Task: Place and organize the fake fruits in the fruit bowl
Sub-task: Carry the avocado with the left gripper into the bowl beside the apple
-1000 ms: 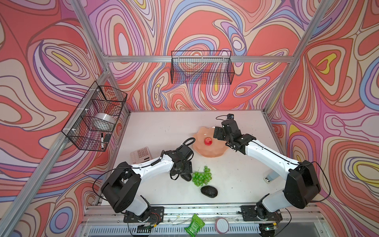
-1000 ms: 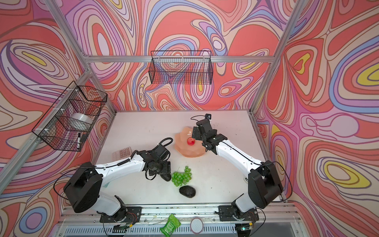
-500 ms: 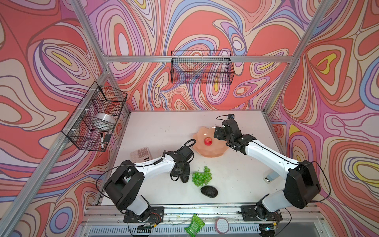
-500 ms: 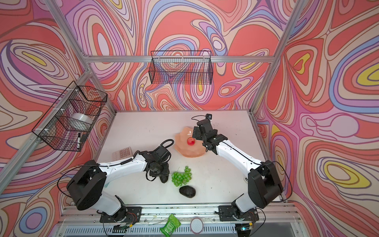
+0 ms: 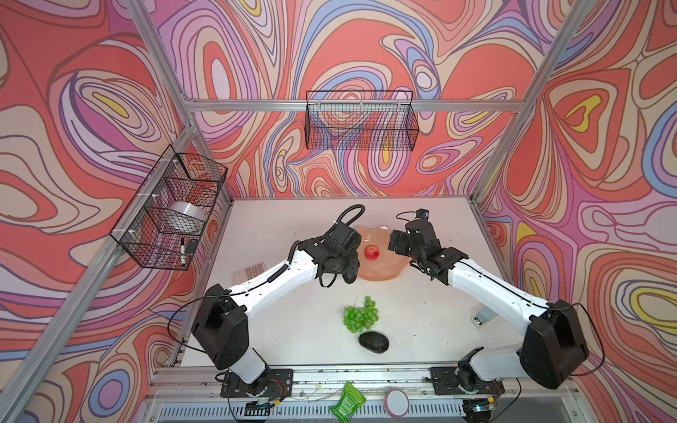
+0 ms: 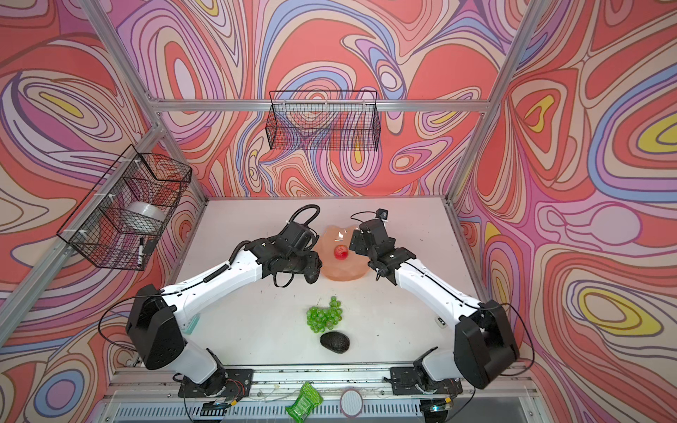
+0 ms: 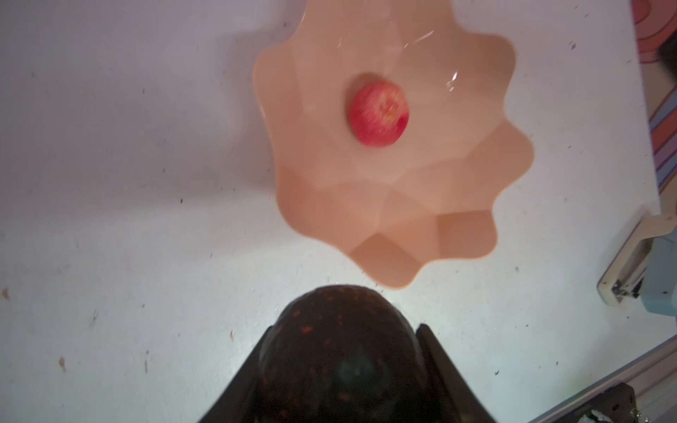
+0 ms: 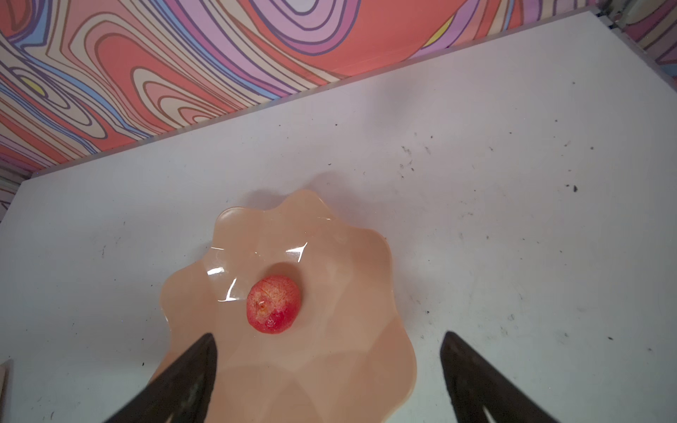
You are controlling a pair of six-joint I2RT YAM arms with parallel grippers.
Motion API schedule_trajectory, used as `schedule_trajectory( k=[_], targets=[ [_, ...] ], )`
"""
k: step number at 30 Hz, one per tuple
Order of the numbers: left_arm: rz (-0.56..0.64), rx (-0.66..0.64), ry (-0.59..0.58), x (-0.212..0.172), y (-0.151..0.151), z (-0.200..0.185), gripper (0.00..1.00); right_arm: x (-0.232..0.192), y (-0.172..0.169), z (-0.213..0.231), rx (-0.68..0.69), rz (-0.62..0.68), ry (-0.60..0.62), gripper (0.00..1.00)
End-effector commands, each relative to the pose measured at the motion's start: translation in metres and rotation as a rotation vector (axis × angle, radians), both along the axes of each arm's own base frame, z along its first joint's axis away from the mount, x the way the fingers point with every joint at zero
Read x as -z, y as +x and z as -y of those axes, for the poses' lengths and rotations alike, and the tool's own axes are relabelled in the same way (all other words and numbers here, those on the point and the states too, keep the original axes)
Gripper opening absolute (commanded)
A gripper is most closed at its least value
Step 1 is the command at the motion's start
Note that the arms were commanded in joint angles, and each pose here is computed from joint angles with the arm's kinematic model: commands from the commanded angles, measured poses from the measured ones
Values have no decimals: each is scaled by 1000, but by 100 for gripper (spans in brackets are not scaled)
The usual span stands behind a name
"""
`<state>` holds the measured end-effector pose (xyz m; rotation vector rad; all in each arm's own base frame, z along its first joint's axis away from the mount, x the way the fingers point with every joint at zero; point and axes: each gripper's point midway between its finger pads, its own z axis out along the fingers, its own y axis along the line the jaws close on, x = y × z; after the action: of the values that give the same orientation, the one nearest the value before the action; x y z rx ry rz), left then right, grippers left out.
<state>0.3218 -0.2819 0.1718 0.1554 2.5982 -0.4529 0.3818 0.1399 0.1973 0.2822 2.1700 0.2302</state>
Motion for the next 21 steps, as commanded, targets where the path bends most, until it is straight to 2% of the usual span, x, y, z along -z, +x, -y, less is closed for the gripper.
schedule_trajectory(
  k=[1, 5, 10, 21],
  targets=[
    [13, 79, 31, 5, 19, 23, 36, 0, -23, 24, 107, 23, 63, 98],
    [10, 126, 7, 9, 43, 55, 36, 17, -60, 48, 176, 20, 120, 97],
    [-15, 171, 15, 27, 63, 86, 36, 30, -89, 71, 245, -2, 120, 97],
    [-35, 195, 69, 71, 86, 124, 37, 42, -91, 69, 237, -33, 124, 97]
  ],
)
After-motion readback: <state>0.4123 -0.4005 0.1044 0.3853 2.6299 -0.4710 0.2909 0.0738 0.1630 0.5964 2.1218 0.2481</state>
